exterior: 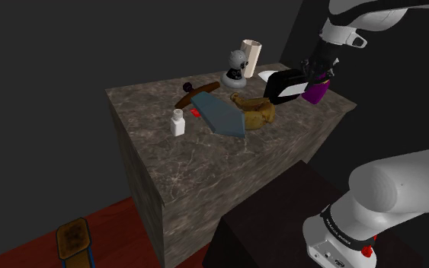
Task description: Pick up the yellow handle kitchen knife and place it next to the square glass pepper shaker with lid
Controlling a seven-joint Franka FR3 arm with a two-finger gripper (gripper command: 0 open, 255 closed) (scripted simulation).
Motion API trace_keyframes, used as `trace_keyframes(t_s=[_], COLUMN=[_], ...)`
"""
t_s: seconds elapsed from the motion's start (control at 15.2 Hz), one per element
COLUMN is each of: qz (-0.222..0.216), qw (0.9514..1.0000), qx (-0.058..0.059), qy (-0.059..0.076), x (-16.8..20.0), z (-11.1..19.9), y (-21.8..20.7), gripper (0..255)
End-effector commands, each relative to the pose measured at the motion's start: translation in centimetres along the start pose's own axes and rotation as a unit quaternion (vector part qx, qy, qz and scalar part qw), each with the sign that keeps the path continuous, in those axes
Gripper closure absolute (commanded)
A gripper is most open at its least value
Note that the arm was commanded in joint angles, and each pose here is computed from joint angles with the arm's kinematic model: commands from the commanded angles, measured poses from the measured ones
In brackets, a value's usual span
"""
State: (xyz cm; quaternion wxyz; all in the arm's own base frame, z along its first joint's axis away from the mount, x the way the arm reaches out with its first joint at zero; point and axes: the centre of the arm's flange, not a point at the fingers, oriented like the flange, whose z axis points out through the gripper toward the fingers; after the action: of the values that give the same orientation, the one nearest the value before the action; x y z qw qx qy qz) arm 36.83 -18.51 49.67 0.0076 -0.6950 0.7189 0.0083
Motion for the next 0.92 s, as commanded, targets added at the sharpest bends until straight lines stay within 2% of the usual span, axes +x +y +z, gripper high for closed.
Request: trace_keyframes(t_s=[0.0,0.86], qz=[0.001,0.001], qw=[1.0000,1.0000], qx=[0.000,0.000], qy=[0.000,0.000], x=[-2.6,-19.7], z=[0.2,0.6], y=[0.2,1.2], gripper=[255,255])
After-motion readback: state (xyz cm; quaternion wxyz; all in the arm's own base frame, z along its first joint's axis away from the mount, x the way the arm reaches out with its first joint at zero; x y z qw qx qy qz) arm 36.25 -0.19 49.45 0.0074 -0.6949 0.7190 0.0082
